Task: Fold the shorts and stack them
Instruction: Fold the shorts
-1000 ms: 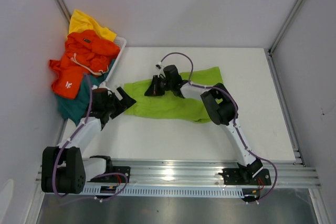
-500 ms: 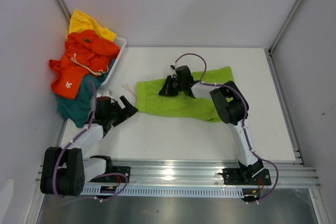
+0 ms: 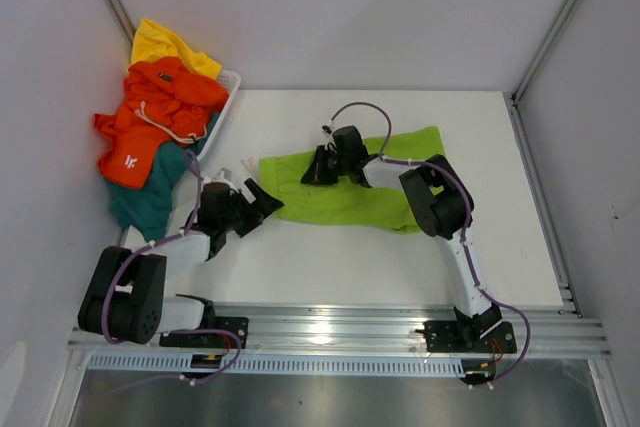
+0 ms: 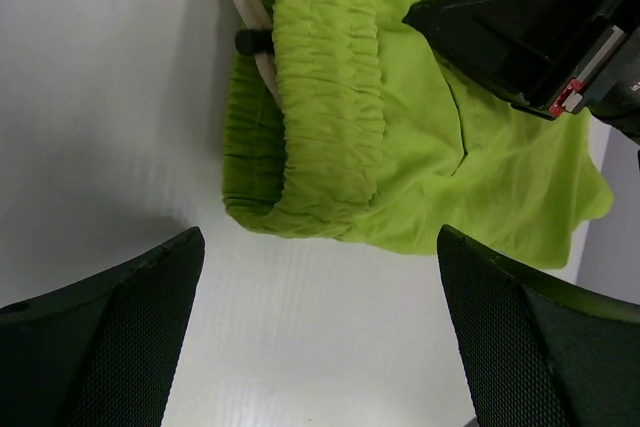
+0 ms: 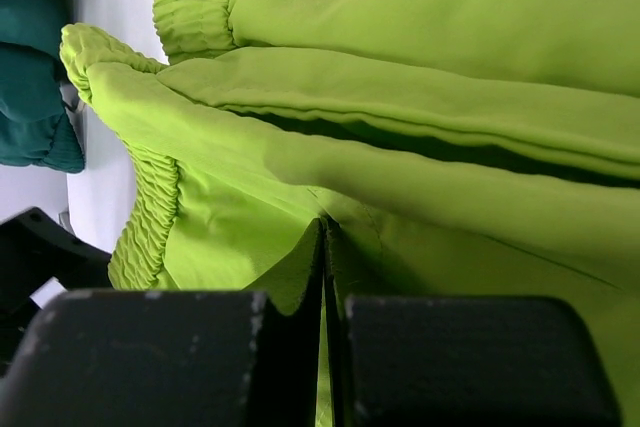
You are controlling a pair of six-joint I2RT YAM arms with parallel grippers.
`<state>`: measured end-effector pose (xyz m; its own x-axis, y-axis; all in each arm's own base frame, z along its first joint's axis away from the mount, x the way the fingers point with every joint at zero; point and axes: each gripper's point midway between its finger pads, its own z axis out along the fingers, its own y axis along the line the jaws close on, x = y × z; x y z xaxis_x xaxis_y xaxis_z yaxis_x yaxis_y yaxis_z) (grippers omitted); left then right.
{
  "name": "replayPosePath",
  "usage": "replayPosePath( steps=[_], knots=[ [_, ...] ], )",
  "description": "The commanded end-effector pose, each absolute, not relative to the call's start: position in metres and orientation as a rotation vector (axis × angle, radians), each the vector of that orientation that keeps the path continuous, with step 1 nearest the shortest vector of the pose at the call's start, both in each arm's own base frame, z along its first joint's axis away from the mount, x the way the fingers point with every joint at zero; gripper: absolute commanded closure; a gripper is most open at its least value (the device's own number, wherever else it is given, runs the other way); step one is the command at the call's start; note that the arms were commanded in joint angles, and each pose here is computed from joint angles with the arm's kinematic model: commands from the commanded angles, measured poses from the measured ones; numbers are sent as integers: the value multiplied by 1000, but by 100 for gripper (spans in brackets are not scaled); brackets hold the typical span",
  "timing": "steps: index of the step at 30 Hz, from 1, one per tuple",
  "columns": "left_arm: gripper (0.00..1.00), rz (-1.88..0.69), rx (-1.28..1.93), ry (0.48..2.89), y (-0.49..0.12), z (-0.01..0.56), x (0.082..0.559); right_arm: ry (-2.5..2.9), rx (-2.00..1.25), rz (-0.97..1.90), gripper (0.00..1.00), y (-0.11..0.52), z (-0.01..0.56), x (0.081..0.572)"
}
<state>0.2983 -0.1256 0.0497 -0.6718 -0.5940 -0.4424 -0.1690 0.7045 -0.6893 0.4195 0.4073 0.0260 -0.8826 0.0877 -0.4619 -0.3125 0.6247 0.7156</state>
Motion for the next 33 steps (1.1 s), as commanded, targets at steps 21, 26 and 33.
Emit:
replayPosePath(
  steps=[21, 26, 33],
  knots=[
    [1, -940, -1014, 1985, -146, 44, 341, 2410, -190, 1250, 100, 408, 15, 404],
    [1, -900, -1001, 1946, -143, 55, 367, 2404, -194, 1268, 100, 410, 16, 402],
    [1, -871, -898, 1951, -134, 56, 400, 2428, -214, 1236, 100, 408, 11, 400]
  ],
)
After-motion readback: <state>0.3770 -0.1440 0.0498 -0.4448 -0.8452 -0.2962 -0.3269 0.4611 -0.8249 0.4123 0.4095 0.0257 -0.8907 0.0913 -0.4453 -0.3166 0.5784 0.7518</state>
